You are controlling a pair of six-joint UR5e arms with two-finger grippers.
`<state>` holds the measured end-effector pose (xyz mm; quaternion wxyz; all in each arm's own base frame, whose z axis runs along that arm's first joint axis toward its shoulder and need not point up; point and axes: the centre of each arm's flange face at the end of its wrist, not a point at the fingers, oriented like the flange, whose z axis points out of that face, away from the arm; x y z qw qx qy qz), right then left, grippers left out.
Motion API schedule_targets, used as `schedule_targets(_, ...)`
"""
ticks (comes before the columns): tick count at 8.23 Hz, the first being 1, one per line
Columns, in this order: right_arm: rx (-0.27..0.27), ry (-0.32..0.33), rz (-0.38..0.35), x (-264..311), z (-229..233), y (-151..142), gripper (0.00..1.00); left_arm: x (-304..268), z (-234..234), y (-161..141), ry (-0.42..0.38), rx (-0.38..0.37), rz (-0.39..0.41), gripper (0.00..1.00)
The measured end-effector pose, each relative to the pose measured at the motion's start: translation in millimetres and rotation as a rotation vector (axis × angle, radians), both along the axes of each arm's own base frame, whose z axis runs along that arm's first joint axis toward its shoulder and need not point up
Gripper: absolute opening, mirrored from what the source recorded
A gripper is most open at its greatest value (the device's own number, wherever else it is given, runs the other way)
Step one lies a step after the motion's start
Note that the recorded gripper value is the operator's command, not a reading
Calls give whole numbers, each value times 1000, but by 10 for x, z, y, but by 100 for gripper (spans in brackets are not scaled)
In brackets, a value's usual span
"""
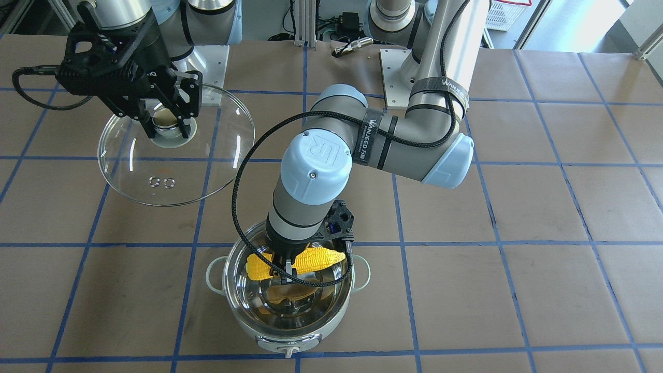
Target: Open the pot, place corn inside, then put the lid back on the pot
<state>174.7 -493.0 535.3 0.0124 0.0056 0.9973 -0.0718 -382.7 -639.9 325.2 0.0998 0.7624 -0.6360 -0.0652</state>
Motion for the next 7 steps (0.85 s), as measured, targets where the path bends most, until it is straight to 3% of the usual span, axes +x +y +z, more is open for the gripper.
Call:
schedule_targets(2,-1,1,0,0,-1,-2,19,-23,53,-32,17,-49,-3,63)
schedule_targets(4,-1,0,0,0,0,-2,19,-24,77,-43,21,-66,-3,73)
schedule_targets(7,-1,2,0,-1,-1,-3,19,-20,79,-45,21,-70,-2,74)
